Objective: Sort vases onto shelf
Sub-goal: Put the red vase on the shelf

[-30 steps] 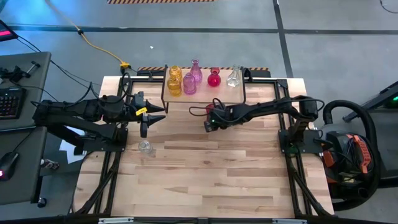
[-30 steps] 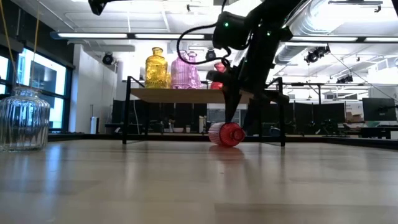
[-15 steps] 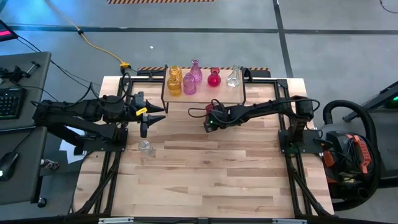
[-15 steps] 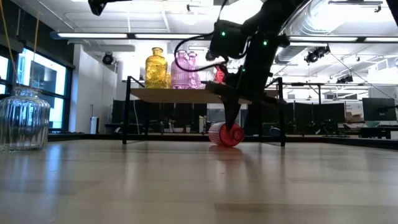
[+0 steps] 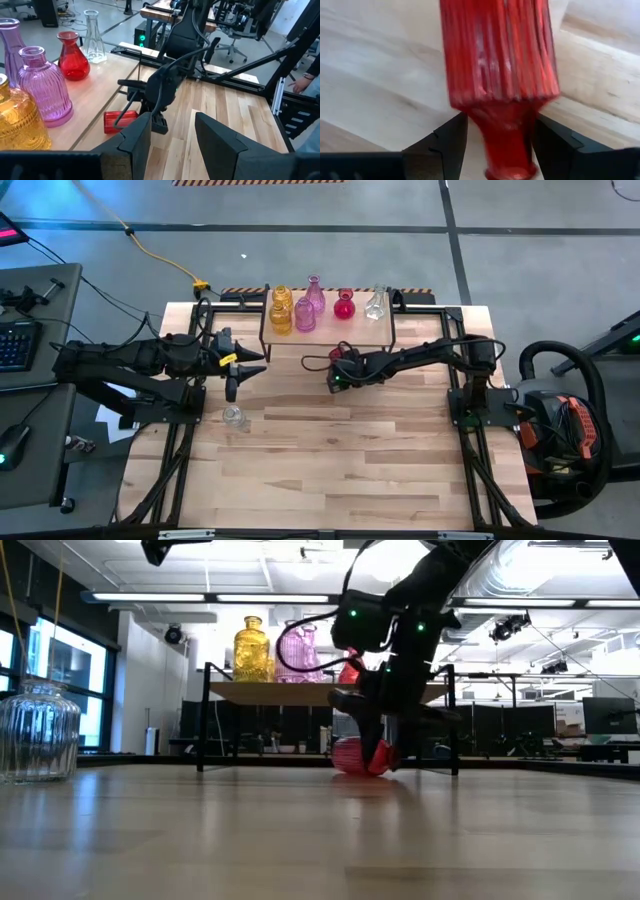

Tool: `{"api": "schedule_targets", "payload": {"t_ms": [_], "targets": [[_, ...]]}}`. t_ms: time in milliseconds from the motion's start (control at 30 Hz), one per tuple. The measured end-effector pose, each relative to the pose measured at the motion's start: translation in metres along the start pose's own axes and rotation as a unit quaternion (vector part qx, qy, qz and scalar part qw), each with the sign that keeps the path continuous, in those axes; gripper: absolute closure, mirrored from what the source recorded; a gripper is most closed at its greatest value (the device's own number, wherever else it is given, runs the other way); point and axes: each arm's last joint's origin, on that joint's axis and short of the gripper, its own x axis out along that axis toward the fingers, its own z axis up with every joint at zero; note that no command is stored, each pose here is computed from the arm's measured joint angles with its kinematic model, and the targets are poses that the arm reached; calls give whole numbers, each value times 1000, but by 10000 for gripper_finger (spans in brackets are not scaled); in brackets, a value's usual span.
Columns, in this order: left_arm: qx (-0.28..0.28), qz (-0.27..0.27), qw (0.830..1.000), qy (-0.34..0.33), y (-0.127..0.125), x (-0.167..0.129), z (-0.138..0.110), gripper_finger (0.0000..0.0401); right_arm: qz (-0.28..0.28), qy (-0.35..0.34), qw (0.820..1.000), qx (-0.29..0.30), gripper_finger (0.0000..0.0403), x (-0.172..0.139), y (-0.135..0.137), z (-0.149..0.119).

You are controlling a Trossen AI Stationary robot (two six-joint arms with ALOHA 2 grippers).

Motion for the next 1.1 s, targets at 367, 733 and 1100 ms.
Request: {"api": "schedule_targets", "payload": {"t_ms": [367, 733, 1100], "targets": [[1, 0, 1000, 4, 0, 0, -1, 256, -12, 22, 1000, -12, 268, 3, -2, -5], [1, 0, 1000, 4, 0, 0, -1, 256, -14, 14, 1000, -18, 309, 2, 1, -9], [2, 0, 1000, 3, 0, 0, -1, 256, -14, 43, 993, -106, 308, -60, 44, -13]]}}
